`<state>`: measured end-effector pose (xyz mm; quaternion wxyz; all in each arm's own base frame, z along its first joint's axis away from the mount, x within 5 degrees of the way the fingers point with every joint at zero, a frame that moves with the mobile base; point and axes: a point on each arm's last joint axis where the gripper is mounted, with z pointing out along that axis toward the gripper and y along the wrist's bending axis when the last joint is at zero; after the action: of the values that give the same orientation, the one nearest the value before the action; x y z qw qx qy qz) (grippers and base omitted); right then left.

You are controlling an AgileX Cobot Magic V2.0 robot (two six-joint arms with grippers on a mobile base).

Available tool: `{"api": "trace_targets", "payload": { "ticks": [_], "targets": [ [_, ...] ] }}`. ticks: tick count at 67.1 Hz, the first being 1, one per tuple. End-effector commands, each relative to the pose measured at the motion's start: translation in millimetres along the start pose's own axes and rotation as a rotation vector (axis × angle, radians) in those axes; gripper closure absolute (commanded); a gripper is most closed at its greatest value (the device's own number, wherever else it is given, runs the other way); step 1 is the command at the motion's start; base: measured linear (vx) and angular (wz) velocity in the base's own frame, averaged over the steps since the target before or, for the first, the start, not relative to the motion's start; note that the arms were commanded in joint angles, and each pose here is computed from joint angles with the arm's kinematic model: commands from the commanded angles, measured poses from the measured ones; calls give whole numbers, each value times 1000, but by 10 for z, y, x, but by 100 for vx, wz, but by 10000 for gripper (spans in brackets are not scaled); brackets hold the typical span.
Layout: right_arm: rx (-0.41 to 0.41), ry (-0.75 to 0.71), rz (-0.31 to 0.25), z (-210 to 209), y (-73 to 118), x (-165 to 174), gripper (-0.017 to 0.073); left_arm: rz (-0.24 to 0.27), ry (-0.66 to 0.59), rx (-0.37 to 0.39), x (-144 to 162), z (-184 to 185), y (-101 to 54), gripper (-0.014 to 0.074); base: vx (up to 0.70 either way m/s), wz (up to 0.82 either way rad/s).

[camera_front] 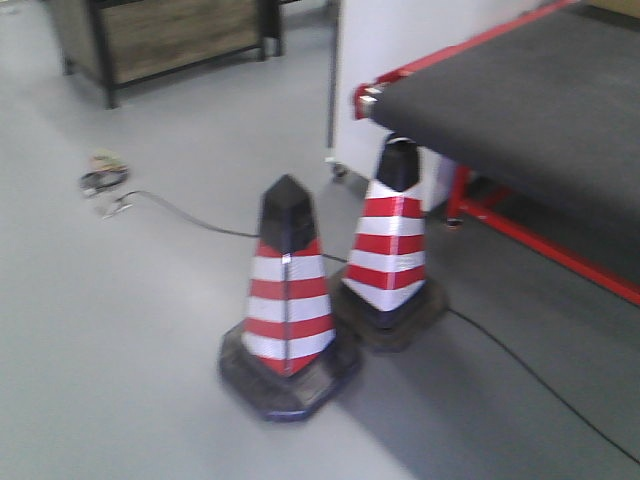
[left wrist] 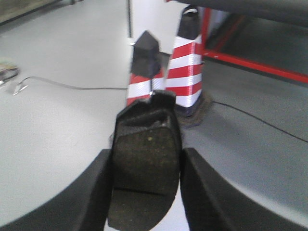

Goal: Move and align brake pads A on conveyor
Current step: 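Turn past the cones and approach the dark conveyor belt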

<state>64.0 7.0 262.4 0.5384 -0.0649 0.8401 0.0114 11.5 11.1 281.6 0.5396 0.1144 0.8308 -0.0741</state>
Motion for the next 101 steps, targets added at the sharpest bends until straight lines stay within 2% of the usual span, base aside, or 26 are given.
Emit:
{"api": "trace_targets", "payload": {
  "ticks": [1,59,101],
  "targets": [
    [16,-118,-14,-47,-17,-175,566,-1,-100,14,-146,-35,-11,600,36,-84],
    [16,-118,-14,-47,-17,-175,566,-1,-100,14,-146,-35,-11,600,36,-74],
    [16,-118,-14,-47,-17,-175,566,-1,-100,14,-146,-35,-11,600,45,-26]
  ]
}}
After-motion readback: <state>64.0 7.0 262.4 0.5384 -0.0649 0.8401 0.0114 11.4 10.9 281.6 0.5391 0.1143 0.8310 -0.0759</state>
